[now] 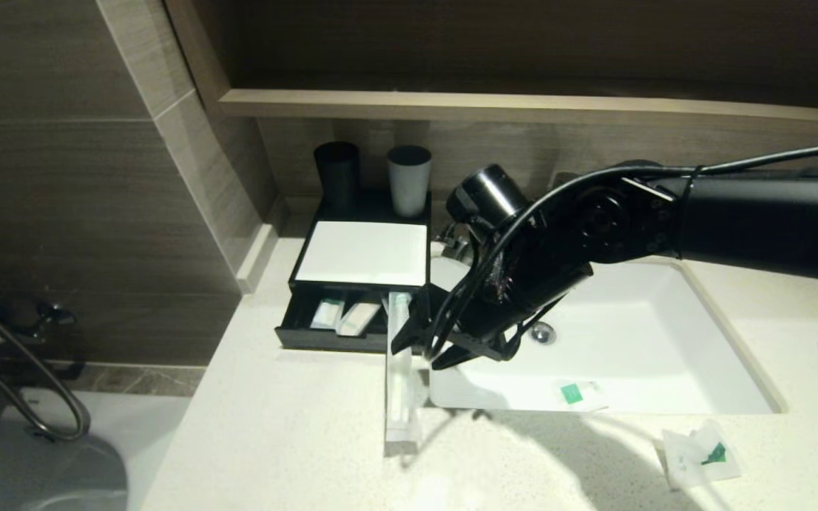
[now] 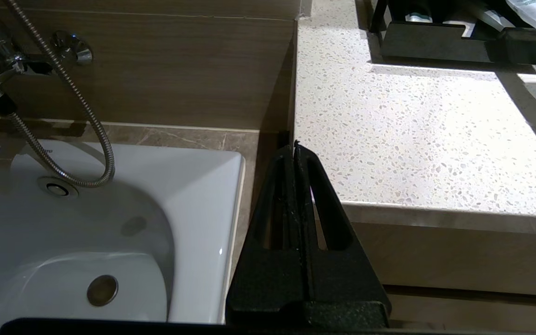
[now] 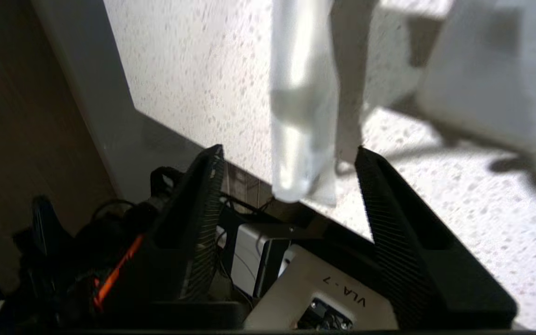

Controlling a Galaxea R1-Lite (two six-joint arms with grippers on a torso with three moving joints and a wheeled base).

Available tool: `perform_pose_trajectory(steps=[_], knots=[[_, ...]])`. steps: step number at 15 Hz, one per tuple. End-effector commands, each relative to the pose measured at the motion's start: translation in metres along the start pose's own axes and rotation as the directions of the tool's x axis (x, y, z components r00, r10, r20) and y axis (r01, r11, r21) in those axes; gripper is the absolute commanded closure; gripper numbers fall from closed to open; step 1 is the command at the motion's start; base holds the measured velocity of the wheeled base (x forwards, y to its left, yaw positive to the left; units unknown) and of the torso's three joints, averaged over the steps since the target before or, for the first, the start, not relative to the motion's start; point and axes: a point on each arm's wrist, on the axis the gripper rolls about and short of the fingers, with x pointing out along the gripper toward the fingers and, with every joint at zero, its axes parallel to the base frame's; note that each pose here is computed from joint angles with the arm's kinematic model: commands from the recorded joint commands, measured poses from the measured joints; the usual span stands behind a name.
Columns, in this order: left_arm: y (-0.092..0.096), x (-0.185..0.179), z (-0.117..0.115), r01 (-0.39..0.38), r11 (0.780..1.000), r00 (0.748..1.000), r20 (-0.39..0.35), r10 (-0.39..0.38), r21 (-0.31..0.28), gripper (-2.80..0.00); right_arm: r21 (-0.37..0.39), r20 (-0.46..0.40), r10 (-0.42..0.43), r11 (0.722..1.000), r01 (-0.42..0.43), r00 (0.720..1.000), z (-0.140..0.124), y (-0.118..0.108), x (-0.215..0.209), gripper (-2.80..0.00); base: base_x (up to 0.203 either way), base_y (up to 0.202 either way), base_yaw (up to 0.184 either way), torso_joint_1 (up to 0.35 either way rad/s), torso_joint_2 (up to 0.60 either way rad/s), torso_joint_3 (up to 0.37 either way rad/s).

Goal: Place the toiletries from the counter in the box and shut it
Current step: Place the bathroom toiletry into the drawer

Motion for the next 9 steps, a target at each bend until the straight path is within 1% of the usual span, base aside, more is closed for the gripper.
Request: perform_pose_trajectory(steps=[1,3,5,9], knots=[[0.000,0.000,0.000,-0.001,1.000,1.000,0.001,0.001,0.000,0.00,-0.036,-0.032,0.018,0.999,-0.019,0.999,-0.019,0.016,-0.006,0.00,0.000,0.000,0.000,0.000,0.00,0.000],[0.000,0.000,0.000,-0.001,1.000,1.000,0.001,0.001,0.000,0.00,-0.062,-0.065,0.012,0.998,-0.016,0.998,-0.033,0.023,-0.002,0.00,0.000,0.000,0.000,0.000,0.00,0.000],[0.000,0.000,0.000,-0.001,1.000,1.000,0.001,0.001,0.000,0.00,-0.065,-0.070,0.001,0.998,-0.006,0.998,-0.035,0.022,-0.001,0.00,0.000,0.000,0.000,0.000,0.00,0.000],[0.000,0.000,0.000,-0.001,1.000,1.000,0.001,0.001,0.000,0.00,-0.089,-0.101,-0.059,0.995,0.050,0.993,-0.044,0.020,0.003,0.00,0.000,0.000,0.000,0.000,0.00,0.000]])
